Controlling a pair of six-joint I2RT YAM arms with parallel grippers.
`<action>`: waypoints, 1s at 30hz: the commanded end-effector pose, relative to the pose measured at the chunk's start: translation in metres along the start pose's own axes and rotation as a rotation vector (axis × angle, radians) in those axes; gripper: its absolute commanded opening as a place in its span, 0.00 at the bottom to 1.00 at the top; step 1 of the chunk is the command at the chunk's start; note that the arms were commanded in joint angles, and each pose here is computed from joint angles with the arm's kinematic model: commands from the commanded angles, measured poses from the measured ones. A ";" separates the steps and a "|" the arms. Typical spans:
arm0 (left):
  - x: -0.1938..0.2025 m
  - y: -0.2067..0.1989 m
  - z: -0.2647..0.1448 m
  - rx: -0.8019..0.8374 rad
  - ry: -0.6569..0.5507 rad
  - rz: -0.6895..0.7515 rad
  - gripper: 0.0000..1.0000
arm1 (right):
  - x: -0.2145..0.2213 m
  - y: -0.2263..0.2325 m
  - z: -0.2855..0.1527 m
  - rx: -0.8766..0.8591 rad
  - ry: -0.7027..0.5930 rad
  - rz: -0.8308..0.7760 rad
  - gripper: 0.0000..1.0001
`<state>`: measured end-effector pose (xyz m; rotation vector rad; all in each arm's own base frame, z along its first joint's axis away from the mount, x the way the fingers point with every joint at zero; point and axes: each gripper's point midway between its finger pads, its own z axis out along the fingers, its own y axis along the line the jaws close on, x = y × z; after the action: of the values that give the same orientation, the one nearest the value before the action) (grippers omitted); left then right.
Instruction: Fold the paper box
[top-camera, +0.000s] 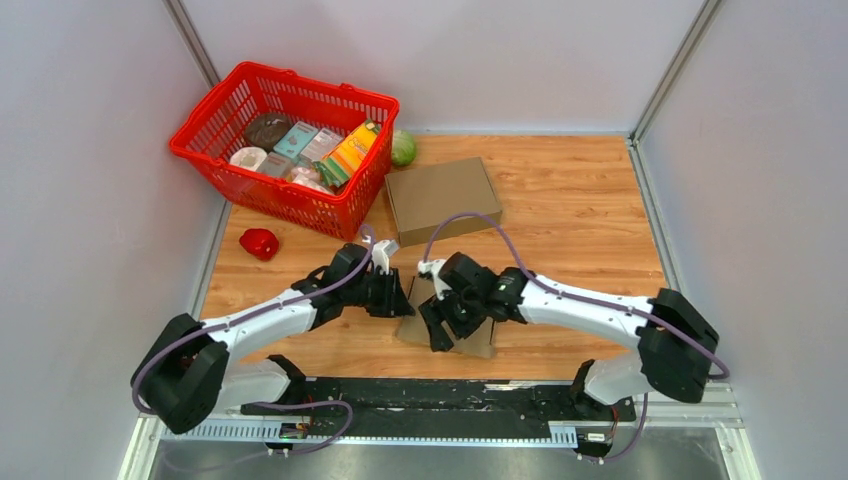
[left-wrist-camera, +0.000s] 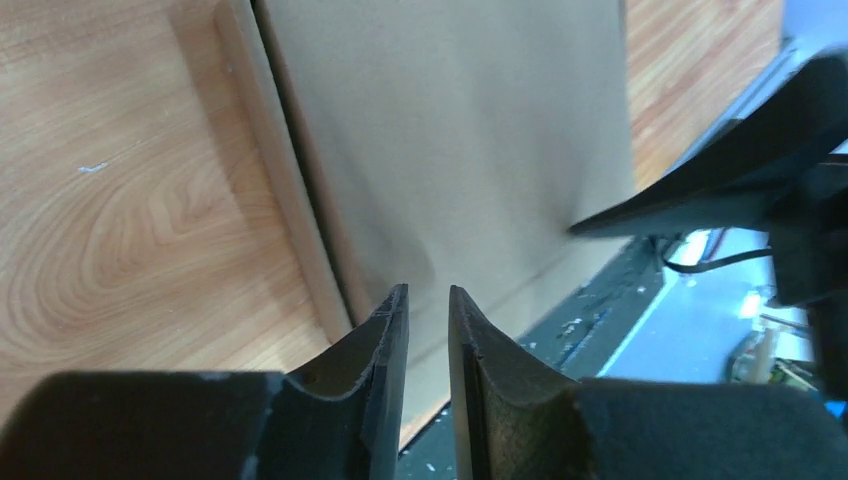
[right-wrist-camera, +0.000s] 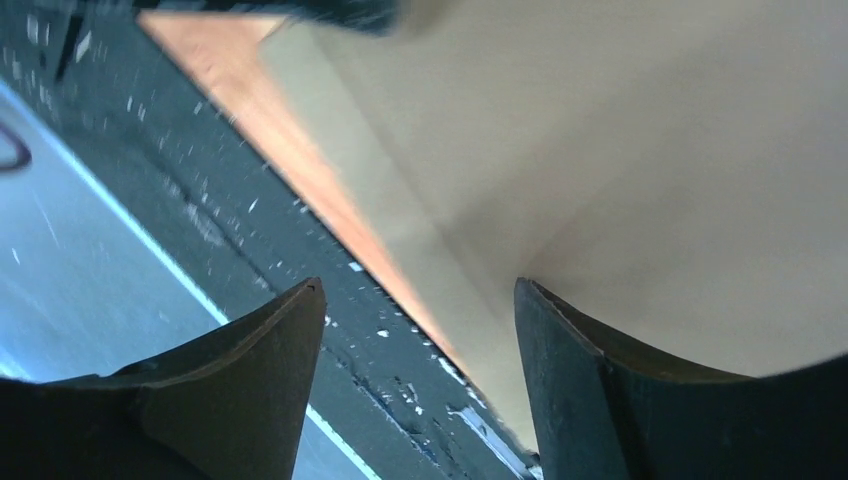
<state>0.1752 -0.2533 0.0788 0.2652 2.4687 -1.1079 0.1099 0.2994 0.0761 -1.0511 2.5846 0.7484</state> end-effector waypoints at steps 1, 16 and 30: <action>-0.007 0.008 0.008 -0.070 0.003 0.075 0.28 | -0.025 -0.043 -0.039 0.120 -0.205 0.346 0.70; -0.005 0.004 0.001 -0.109 0.015 0.123 0.22 | 0.027 -0.123 -0.036 0.046 -0.289 0.767 0.43; -0.020 -0.003 -0.019 0.013 -0.071 -0.076 0.73 | 0.046 -0.136 -0.033 -0.059 -0.338 0.860 0.22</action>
<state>0.1911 -0.2333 0.0996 0.1703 2.4160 -1.0102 0.1720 0.1770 0.0396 0.2234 2.6734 1.0188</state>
